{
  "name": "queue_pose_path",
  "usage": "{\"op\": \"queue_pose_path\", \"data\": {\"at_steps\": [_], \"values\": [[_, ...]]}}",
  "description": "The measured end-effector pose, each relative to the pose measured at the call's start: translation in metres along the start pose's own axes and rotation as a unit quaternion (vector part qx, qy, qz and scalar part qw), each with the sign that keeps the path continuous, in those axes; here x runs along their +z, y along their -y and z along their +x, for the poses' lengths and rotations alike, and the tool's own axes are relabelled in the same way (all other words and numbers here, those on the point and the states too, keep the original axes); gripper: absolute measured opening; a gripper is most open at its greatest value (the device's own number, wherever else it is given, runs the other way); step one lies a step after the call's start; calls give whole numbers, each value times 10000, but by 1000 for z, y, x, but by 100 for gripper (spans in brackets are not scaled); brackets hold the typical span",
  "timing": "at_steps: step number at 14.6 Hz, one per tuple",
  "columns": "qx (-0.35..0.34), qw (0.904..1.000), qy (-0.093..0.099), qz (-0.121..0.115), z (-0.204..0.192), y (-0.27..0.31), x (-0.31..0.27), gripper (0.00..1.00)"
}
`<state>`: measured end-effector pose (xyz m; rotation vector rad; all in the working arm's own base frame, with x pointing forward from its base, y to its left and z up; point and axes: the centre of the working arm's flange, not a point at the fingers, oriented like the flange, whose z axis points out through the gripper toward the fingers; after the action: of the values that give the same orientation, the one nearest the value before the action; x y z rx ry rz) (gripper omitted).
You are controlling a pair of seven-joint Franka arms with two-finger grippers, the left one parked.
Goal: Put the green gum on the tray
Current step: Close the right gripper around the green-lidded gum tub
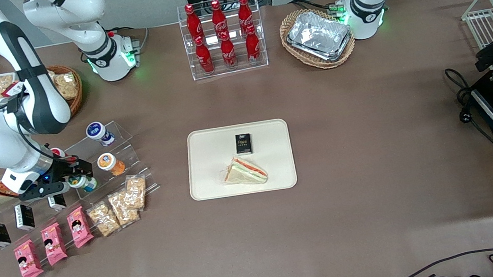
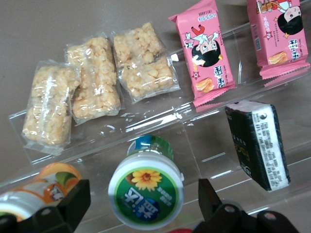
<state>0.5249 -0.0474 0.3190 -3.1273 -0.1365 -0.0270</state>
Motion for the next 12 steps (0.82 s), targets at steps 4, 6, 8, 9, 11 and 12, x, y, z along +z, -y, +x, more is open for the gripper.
{"op": "queue_pose_path", "data": {"at_steps": [4,6,8,9,11,12], "values": [[0,10000,12,1,0,0,3,84],[-3,10000,11,1,0,0,3,74],[-29,10000,11,1,1,3,3,69],[-38,10000,11,1,1,4,3,60],[-46,10000,7,1,1,4,3,59],[-61,10000,-5,-1,1,4,1,59]]}}
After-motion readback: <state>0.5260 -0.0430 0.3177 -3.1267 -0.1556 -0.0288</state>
